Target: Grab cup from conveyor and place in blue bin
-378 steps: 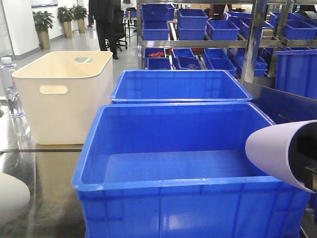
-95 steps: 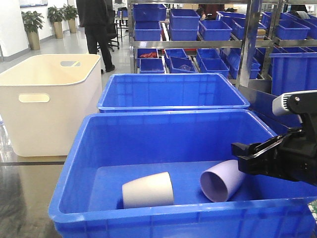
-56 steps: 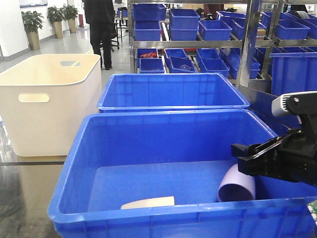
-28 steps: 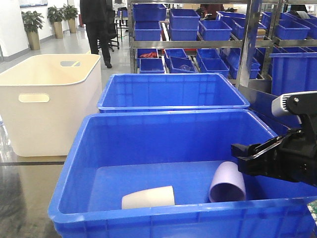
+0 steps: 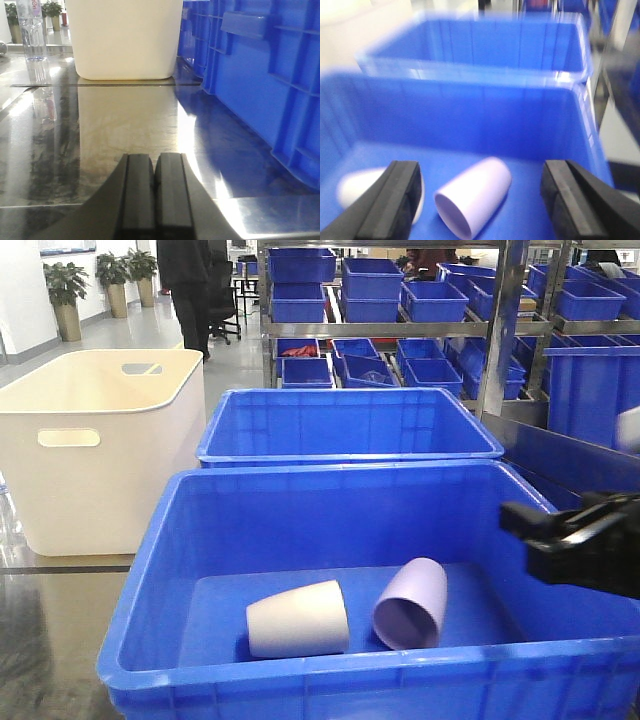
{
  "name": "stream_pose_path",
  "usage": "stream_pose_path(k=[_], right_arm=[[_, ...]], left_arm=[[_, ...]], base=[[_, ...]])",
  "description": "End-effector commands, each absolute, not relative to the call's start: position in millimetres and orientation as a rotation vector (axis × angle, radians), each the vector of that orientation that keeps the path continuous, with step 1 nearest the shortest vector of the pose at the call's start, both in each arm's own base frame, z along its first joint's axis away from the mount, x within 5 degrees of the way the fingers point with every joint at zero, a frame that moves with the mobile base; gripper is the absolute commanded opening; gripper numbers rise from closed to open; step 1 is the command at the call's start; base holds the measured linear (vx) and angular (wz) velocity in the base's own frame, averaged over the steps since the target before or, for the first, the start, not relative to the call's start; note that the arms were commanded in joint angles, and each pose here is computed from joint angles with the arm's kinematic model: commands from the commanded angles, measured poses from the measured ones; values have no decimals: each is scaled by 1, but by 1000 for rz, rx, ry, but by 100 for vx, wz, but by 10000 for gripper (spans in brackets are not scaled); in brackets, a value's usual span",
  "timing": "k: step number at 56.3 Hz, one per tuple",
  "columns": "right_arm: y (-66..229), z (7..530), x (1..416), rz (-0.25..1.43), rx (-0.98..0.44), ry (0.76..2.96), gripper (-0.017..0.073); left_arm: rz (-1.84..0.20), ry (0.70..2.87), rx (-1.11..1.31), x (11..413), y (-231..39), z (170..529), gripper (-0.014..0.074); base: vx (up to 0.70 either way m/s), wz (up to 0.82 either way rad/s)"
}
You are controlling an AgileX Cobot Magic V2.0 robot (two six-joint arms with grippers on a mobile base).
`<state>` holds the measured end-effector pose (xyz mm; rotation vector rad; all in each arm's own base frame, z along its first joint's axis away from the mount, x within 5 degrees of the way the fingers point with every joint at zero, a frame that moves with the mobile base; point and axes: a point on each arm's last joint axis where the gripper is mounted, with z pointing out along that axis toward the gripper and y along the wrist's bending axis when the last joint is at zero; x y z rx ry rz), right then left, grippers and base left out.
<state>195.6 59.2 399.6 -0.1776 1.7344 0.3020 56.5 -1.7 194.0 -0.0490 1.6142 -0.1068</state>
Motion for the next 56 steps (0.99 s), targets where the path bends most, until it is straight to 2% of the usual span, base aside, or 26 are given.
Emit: stream_pose_path(k=[1, 9, 18, 24, 36, 43, 50, 56], right_arm=[[49, 419, 165, 367, -105, 1519, 524], [32, 413, 105, 457, -33, 1373, 483], [17, 384, 62, 333, -96, 1289, 395], [11, 349, 48, 273, -67, 1290, 285], [2, 280, 43, 56, -17, 1351, -18], [-2, 242, 47, -87, -30, 1404, -15], [-2, 200, 56, -43, 4, 1487, -13], [-2, 189, 57, -38, 2, 1605, -12]], left_arm=[[-130, 1528, -49, 56, -3, 199, 0], [-130, 1528, -49, 56, -3, 199, 0], [-130, 1528, -49, 56, -3, 199, 0], [-130, 1528, -49, 56, -3, 199, 0], [-130, 1528, -49, 56, -3, 199, 0], [-130, 1528, -49, 56, -3, 199, 0], [-130, 1528, -49, 56, -3, 199, 0], [-130, 1528, -49, 56, -3, 199, 0]], base=[[0, 0], [0, 0], [0, 0], [0, 0], [0, 0], [0, 0], [0, 0], [0, 0]])
